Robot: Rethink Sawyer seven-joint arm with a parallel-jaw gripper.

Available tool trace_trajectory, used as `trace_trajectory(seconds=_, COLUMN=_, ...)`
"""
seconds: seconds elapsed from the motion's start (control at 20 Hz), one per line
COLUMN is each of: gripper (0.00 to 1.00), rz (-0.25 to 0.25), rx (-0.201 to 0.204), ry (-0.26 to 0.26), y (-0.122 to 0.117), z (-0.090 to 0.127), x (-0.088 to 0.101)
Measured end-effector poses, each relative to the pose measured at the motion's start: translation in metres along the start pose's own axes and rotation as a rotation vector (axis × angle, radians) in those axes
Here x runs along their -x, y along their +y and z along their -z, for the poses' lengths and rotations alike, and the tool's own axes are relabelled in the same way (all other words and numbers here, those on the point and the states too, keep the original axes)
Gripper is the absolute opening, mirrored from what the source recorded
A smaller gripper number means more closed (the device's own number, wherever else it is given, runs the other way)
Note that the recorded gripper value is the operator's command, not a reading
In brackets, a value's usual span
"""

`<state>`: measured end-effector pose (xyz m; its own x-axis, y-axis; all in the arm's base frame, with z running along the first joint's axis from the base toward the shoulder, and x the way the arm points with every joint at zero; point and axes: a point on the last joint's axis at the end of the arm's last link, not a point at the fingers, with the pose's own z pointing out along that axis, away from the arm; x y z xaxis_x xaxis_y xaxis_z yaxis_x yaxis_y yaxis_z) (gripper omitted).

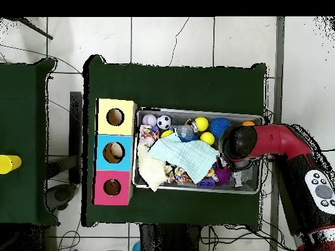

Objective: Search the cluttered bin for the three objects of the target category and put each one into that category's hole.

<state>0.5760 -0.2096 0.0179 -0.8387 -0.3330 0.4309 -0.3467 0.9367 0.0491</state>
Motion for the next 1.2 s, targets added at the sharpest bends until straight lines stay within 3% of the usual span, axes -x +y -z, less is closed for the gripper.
trace_trajectory(seconds=0.35, gripper=1.00, rz=0.010, rx=-0.022, ry=-0.010, y=-0.001, z=-0.003, x=0.002)
trace_trajectory(seconds=0.65, gripper=1.00, rz=0.029, rx=-0.044, ry=-0.031, y=-0.001, z=-0.019, x=0.008)
trace_trajectory(seconds=1.2, gripper=1.00, rz=0.049, rx=-0.080, ry=-0.006, y=-0.007, z=-0.043, x=0.010)
